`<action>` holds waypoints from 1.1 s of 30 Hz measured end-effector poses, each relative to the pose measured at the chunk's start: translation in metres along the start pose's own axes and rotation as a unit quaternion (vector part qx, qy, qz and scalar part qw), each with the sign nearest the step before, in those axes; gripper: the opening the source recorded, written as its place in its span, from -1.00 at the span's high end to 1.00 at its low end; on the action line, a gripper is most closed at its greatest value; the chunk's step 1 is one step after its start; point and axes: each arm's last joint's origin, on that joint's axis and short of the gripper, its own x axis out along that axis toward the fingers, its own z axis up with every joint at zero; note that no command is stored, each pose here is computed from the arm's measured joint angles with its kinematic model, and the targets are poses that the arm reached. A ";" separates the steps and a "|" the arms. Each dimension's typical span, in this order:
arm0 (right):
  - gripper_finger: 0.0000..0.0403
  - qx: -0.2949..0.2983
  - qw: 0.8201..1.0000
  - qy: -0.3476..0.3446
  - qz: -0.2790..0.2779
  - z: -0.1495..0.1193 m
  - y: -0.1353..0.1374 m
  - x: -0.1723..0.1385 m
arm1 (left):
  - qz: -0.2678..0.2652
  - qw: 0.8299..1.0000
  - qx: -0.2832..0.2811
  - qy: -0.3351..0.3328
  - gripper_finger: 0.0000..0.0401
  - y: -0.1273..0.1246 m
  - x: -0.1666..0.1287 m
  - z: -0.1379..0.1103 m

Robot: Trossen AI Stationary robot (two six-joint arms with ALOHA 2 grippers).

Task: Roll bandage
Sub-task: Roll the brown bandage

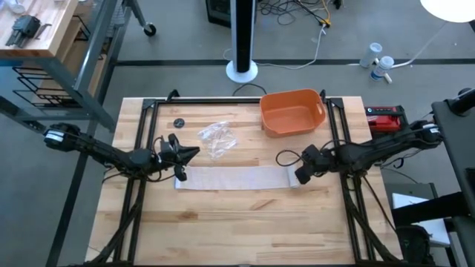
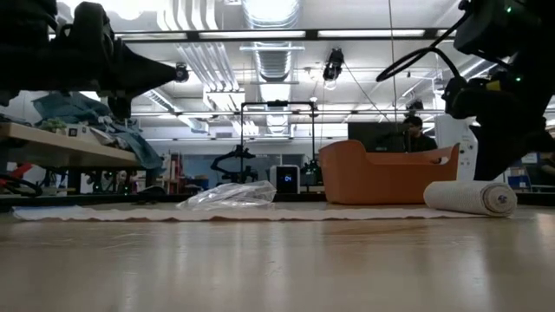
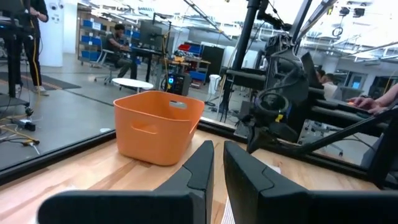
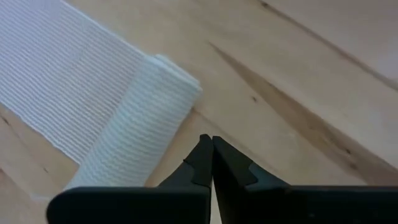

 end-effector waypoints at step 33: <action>1.00 0.000 0.997 -0.019 0.077 0.003 0.027 0.013 | 0.000 1.000 0.007 0.000 0.86 0.000 0.000 0.000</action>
